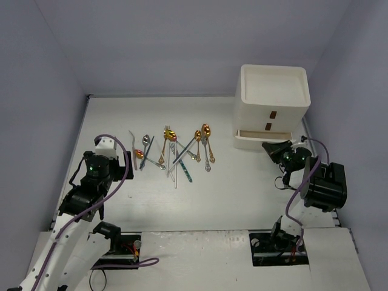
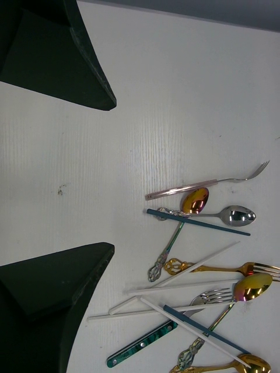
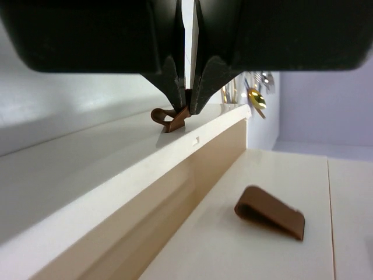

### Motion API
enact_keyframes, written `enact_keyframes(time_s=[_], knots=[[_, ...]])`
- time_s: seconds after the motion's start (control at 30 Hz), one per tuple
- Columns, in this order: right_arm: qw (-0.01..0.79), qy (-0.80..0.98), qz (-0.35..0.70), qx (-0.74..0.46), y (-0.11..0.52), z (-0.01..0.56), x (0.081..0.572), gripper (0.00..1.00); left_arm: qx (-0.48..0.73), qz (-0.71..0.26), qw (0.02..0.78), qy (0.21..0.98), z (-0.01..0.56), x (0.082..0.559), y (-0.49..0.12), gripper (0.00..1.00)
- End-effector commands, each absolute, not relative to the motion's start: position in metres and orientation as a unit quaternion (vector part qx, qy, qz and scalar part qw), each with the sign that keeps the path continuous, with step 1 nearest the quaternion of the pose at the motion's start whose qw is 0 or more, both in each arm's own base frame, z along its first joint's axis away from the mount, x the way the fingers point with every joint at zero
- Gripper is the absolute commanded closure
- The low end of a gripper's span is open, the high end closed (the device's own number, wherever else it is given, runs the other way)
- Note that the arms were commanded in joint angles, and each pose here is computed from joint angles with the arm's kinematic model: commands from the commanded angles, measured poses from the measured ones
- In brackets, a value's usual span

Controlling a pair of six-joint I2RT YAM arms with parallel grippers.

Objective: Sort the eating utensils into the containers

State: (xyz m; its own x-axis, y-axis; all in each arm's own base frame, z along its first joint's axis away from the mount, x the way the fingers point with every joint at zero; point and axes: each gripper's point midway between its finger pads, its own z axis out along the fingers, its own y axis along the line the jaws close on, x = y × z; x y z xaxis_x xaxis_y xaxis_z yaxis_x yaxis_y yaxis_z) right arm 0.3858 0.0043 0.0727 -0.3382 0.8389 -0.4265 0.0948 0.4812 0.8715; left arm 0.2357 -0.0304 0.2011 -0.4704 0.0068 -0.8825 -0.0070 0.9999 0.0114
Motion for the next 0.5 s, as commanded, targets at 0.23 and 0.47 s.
enact_keyframes(time_s=[0.23,0.47], knots=[[0.536,0.729,0.351,0.242,0.014,0.109,0.339,1.0,-0.002,0.004,0.547,0.837,0.221,0.246,-0.033,0.04],[0.518,0.74,0.338,0.264,0.013,0.093,0.32,1.0,0.003,0.001,0.543,0.84,0.218,0.246,-0.036,0.03]])
